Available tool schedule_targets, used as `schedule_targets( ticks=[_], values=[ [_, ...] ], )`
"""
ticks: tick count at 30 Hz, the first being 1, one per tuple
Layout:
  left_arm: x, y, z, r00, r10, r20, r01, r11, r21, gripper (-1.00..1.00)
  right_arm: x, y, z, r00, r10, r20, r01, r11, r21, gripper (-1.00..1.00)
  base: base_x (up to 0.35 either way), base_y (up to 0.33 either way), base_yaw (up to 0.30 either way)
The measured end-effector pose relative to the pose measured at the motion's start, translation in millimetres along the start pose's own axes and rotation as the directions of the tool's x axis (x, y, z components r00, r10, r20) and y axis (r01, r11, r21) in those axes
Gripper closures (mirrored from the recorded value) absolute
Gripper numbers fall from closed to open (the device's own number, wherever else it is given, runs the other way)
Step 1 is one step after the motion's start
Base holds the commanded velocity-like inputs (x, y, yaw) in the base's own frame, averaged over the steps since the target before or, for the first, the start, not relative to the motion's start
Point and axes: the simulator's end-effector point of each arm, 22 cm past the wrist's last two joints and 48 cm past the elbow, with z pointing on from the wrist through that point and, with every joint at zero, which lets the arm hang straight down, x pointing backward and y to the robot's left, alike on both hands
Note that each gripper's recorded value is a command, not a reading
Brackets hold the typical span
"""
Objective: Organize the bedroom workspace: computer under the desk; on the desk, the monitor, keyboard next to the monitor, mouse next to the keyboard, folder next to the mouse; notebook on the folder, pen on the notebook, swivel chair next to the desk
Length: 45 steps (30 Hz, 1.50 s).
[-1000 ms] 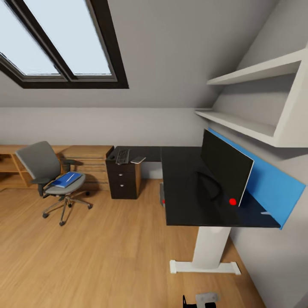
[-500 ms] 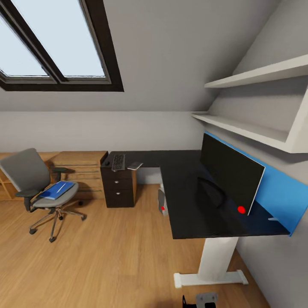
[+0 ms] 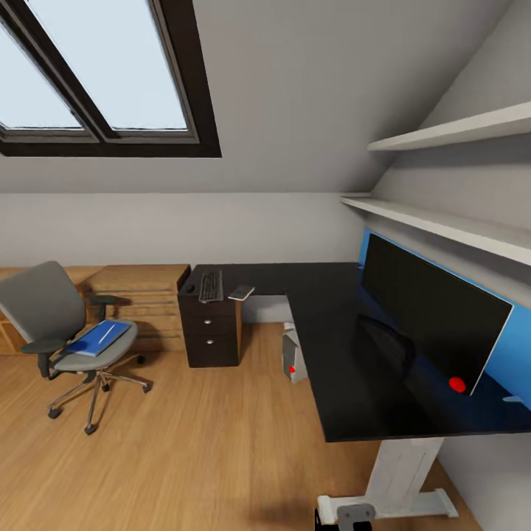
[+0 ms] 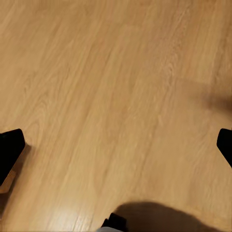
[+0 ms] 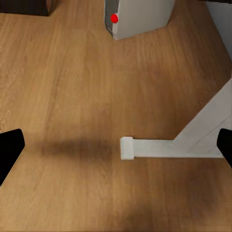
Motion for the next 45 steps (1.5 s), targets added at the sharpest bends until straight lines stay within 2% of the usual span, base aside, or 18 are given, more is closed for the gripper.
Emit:
schedule_targets(
  ticks=[27, 45],
  values=[
    [0.3, -0.5, -0.2, 1.0, 0.0, -0.001, 0.0, 1.0, 0.001, -1.0, 0.4, 0.0, -0.1, 1.0, 0.0, -0.002, 0.0, 1.0, 0.0, -1.0, 0.282, 0.219, 0.0],
    [0.1, -1.6, -0.6, 1.0, 0.003, 0.001, -0.003, 1.0, 0.001, -1.0, 0.2, -0.6, -0.1, 1.0, -0.001, 0.0, 0.001, 1.0, 0.0, -1.0, 0.329, 0.017, 0.001]
  ],
)
